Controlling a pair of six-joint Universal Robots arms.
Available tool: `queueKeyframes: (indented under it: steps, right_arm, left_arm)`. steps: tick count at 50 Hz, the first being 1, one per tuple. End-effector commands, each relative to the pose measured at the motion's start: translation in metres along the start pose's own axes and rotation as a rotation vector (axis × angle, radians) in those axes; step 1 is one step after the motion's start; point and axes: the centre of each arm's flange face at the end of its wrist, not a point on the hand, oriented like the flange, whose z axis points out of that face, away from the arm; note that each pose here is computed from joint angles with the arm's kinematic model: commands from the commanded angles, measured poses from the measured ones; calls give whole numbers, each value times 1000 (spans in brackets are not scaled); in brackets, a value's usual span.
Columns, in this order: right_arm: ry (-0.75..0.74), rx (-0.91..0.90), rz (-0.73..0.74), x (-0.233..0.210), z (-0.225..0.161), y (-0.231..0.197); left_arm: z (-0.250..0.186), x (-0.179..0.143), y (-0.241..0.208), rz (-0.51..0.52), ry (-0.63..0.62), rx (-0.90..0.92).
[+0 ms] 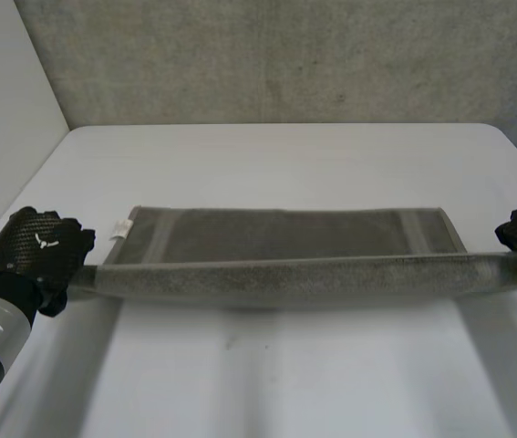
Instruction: Fold the towel.
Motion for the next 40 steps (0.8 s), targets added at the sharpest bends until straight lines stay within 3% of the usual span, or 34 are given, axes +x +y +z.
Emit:
queueKeyframes:
  steps: [1,13,23,40]
  right_arm:
    - [-19,12,29,-4,18,5]
    - [-52,46,40,-28,94,-5]
    - [79,118,28,-28,157,-17]
    - [159,102,20,-26,218,-11]
  left_arm:
    - [11,3,0,-6,15,11]
    - [82,23,2,-2,51,50]
    - [159,43,19,-3,76,21]
    - [234,42,8,-6,-20,109]
